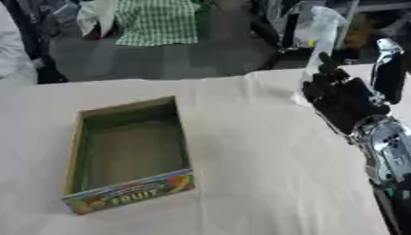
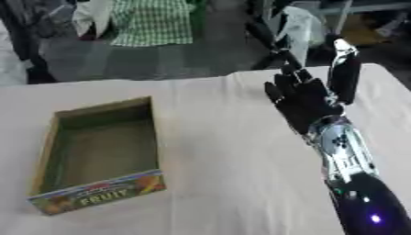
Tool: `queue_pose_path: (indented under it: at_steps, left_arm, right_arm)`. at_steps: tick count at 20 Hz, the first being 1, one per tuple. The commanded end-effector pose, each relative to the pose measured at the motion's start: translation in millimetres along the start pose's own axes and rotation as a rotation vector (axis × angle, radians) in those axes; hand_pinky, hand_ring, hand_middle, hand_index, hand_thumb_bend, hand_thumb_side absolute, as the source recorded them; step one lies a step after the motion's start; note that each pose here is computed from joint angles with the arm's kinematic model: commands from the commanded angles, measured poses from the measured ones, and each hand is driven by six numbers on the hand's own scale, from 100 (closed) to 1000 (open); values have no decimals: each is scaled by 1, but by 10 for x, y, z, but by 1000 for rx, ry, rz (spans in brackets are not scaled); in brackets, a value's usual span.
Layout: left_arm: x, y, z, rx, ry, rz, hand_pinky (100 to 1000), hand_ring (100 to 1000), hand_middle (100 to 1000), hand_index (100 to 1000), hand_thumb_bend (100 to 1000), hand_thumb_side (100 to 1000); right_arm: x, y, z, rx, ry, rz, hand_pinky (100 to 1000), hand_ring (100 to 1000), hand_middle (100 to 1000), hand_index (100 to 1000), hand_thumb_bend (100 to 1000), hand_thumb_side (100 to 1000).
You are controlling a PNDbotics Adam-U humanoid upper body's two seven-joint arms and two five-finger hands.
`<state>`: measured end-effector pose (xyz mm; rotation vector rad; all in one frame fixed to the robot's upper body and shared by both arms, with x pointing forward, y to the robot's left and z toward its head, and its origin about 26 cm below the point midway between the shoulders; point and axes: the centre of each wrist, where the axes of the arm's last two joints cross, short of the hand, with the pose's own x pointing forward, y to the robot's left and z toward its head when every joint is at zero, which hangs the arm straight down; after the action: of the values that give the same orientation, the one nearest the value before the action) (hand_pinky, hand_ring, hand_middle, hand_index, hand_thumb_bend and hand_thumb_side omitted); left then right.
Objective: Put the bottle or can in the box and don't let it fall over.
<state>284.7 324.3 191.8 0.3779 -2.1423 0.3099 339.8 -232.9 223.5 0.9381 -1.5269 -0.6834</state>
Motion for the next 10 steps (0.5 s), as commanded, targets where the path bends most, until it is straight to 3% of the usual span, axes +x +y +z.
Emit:
queue_pose_path:
  at_steps: [1, 10]
  left_arm:
    - [86, -10, -34, -13, -33, 4, 819, 852, 788, 823, 848, 620]
    - [86, -15, -34, -14, -34, 8, 820, 853, 789, 824, 846, 621]
  right_arm:
    - [51, 54, -29, 23, -20, -1, 101, 114, 277, 1000, 245, 885]
    - [50, 60, -84, 36, -17, -19, 100, 112, 276, 999, 251, 882]
